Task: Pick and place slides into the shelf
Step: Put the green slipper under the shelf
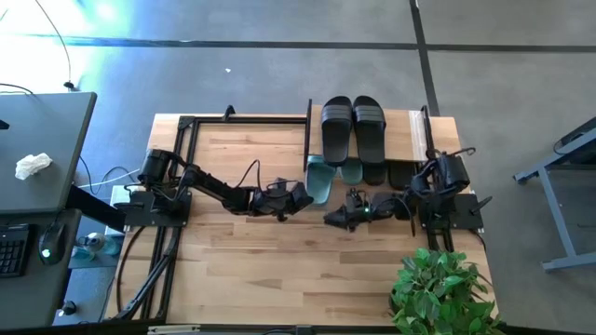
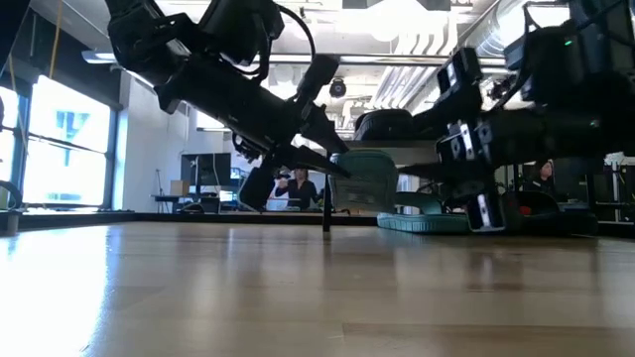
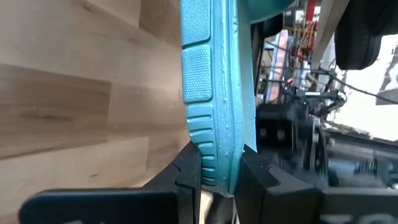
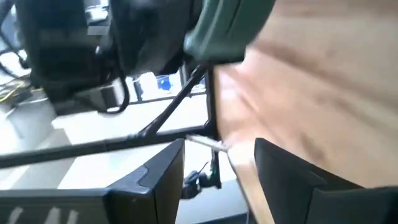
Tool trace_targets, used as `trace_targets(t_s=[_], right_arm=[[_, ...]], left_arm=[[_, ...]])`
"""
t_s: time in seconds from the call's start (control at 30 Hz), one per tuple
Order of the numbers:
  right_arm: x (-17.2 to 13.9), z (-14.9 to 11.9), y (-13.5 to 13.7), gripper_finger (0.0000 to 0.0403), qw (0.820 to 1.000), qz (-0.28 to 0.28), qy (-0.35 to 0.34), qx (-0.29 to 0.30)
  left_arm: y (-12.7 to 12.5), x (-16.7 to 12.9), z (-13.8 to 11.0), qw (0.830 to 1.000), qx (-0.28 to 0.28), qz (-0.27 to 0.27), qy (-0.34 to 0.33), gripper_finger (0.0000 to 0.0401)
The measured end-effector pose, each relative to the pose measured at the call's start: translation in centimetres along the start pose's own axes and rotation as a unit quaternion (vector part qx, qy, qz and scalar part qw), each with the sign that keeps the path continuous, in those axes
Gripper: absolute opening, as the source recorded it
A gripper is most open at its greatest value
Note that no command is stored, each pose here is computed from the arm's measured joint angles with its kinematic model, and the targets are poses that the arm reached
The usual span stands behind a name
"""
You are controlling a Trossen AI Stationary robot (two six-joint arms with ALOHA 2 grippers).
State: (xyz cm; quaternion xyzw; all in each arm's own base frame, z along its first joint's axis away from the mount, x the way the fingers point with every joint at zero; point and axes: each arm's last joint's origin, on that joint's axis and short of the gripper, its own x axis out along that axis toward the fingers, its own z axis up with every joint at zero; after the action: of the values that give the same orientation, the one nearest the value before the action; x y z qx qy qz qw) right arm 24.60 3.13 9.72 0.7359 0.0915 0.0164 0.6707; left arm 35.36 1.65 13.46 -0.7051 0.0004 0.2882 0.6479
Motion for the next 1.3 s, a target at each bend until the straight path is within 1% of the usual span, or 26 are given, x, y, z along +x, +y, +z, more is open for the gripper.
trace_targets(t_s=[0.1, 0.27, 0.43, 0.57, 0.63, 0.67, 0.73, 0.83, 0.9, 1.07, 1.3], right_arm=[[0.0, -1.5, 0.2, 0.0184, 1.000, 0.015, 0.011, 0.001], [-0.2, -3.7, 0.0, 0.0185, 0.999, 0.013, 0.040, 0.011], [-0.5, -5.8, -0.3, 0.0185, 0.998, 0.012, 0.060, 0.007], [-0.9, -7.3, -0.7, 0.0185, 0.998, 0.001, 0.066, -0.001], [-1.1, -7.8, -1.0, 0.0185, 0.998, -0.014, 0.069, -0.001], [-1.1, -7.9, -1.1, 0.0185, 0.997, -0.018, 0.069, -0.001], [-1.2, -8.2, -1.4, 0.0185, 0.997, -0.028, 0.068, -0.002], [-1.4, -8.6, -1.5, 0.0185, 0.997, -0.031, 0.064, -0.004], [-1.5, -8.8, -1.6, 0.0185, 0.998, -0.033, 0.059, -0.006], [-1.7, -9.4, -1.7, 0.0185, 0.998, -0.033, 0.055, -0.004], [-2.0, -9.9, -2.1, 0.0185, 0.997, -0.050, 0.062, -0.008]], left_arm=[[0.1, 0.0, 0.1, 1.000, 0.002, 0.003, -0.010, 0.0044], [-0.2, 0.3, 0.0, 0.998, 0.024, 0.043, -0.028, 0.0044], [-1.5, 0.7, -0.2, 0.995, 0.064, 0.051, -0.052, 0.0043], [-2.3, 1.1, -0.3, 0.991, 0.088, 0.073, -0.069, 0.0043], [-2.2, 1.8, -0.6, 0.990, 0.093, 0.080, -0.072, 0.0043], [-1.8, 2.0, -0.6, 0.988, 0.098, 0.093, -0.070, 0.0043], [-1.6, 3.2, -1.1, 0.989, 0.093, 0.091, -0.064, 0.0043], [-1.0, 4.4, -1.4, 0.988, 0.090, 0.107, -0.062, 0.0043], [-1.1, 5.3, -1.8, 0.990, 0.080, 0.098, -0.061, 0.0043], [-1.5, 5.8, -2.0, 0.987, 0.085, 0.114, -0.079, 0.0042], [-1.9, 5.8, -2.1, 0.983, 0.106, 0.114, -0.100, 0.0042]])
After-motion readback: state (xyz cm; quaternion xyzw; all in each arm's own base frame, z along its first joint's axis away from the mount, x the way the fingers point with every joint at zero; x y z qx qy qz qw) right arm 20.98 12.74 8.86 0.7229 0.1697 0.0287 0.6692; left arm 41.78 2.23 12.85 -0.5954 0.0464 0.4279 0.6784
